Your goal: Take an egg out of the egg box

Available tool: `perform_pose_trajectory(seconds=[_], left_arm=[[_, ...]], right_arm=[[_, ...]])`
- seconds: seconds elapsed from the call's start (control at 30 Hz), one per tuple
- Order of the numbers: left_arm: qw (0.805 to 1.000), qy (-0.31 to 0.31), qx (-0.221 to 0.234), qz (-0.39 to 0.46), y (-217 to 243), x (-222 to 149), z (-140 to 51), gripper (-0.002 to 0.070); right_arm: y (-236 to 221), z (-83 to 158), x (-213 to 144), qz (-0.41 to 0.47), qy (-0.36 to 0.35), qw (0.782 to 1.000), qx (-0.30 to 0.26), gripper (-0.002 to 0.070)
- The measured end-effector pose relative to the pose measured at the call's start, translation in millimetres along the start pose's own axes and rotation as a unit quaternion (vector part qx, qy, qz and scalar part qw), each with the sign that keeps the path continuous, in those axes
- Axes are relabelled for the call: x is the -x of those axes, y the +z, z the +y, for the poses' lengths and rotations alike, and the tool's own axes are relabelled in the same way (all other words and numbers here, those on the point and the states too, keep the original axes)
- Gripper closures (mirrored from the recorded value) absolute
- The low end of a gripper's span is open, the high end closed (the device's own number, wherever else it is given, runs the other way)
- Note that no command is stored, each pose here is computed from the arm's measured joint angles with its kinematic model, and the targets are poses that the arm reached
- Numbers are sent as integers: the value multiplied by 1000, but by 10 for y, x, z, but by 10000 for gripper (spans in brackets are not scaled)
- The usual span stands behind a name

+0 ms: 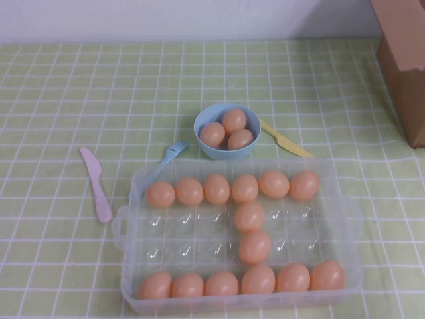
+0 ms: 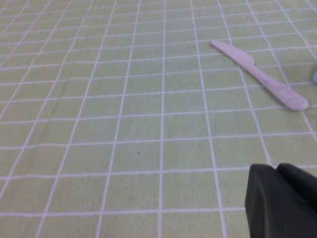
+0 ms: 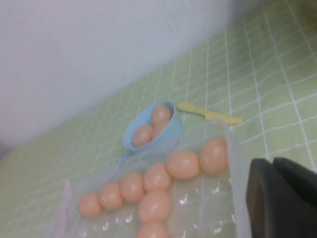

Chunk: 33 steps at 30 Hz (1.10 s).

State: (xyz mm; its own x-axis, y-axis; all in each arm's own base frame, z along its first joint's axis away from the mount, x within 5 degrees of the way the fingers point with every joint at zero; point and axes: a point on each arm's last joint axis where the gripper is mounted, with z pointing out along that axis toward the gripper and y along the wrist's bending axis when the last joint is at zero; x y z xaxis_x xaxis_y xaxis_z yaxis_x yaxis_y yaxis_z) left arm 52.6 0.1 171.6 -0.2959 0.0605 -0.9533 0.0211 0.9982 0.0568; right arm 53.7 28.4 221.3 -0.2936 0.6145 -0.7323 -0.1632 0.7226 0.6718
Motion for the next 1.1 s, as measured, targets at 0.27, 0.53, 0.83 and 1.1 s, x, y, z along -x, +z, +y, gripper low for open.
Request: perform_pose_trajectory(seconds=[0.27, 0.53, 0.83, 1.1], left_arm=[[1000, 0, 0, 0, 0, 0, 0, 679], [1000, 0, 0, 0, 0, 0, 0, 680], [1000, 0, 0, 0, 0, 0, 0, 679], [1000, 0, 0, 0, 0, 0, 0, 679]], right_arm=[[372, 569, 698, 224, -171, 958, -48, 694], [949, 717, 1035, 408, -207, 888, -40, 694], [1549, 858, 832, 503, -275, 812, -114, 694], [2137, 1166, 458, 540, -342, 758, -127, 694]])
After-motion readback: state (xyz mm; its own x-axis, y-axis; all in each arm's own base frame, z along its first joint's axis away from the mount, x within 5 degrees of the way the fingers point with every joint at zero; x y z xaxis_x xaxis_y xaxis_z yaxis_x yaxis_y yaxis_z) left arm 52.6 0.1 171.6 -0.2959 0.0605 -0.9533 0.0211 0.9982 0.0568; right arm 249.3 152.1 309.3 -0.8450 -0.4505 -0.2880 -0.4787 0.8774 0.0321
